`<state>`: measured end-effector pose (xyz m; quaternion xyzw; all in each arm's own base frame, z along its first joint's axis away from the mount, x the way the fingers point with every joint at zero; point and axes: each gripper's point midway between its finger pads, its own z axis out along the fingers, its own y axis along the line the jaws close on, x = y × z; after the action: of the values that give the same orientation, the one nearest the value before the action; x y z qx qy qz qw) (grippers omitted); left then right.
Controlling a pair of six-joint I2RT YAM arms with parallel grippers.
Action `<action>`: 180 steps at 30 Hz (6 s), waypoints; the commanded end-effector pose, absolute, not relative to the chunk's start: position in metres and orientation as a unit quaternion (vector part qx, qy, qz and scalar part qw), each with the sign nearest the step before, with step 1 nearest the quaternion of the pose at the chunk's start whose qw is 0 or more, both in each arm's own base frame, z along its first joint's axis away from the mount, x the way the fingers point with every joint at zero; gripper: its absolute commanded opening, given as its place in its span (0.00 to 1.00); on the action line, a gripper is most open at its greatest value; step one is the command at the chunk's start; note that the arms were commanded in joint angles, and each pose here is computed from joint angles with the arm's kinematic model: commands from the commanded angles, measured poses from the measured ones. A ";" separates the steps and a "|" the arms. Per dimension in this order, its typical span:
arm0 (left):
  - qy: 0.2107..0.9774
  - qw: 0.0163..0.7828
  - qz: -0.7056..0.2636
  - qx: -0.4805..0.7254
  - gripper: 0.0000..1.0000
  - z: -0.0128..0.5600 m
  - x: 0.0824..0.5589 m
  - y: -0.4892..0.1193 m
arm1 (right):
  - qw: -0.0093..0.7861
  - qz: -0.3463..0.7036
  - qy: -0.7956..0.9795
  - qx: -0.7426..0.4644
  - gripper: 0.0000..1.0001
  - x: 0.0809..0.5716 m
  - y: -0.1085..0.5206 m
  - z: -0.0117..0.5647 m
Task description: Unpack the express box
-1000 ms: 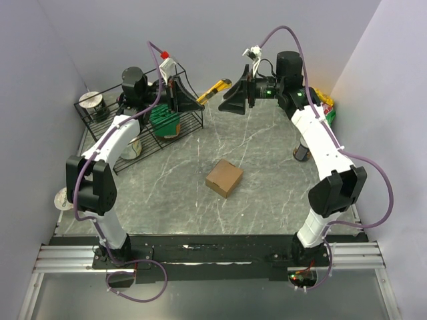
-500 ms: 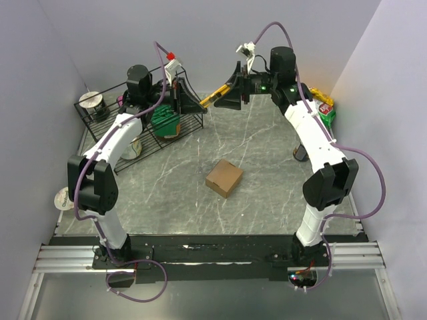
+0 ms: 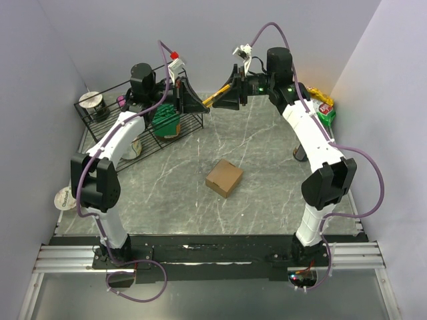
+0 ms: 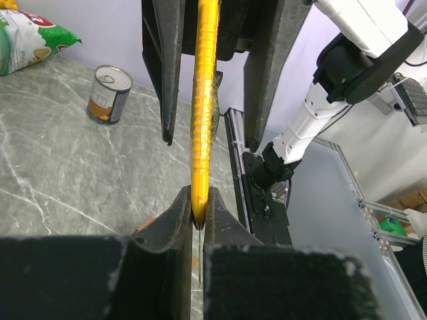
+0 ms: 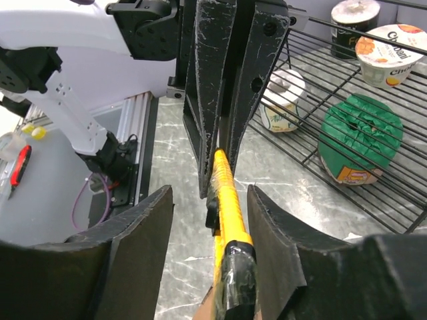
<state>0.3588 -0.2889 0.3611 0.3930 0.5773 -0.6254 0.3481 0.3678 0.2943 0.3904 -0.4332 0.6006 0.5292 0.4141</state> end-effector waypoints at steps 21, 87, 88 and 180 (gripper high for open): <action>0.557 0.351 -0.625 0.419 0.01 0.370 0.356 -0.292 | 0.422 0.539 0.571 -0.453 0.32 0.362 0.303 0.408; 0.802 0.390 -0.215 0.398 0.41 0.124 0.412 -0.261 | 0.540 0.113 0.825 -0.124 0.00 0.385 0.077 0.281; 0.793 0.394 -0.246 0.394 0.49 0.143 0.398 -0.268 | 0.539 0.108 0.827 -0.123 0.00 0.386 0.075 0.279; 0.849 0.226 -0.396 0.268 0.65 0.106 0.327 -0.270 | 0.494 0.201 0.797 -0.284 0.00 0.308 0.148 0.270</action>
<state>0.3175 -0.2725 0.0711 0.2671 0.8724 -0.3547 0.2045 0.3183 0.1303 0.2586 -0.2488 0.8164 0.2192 0.4728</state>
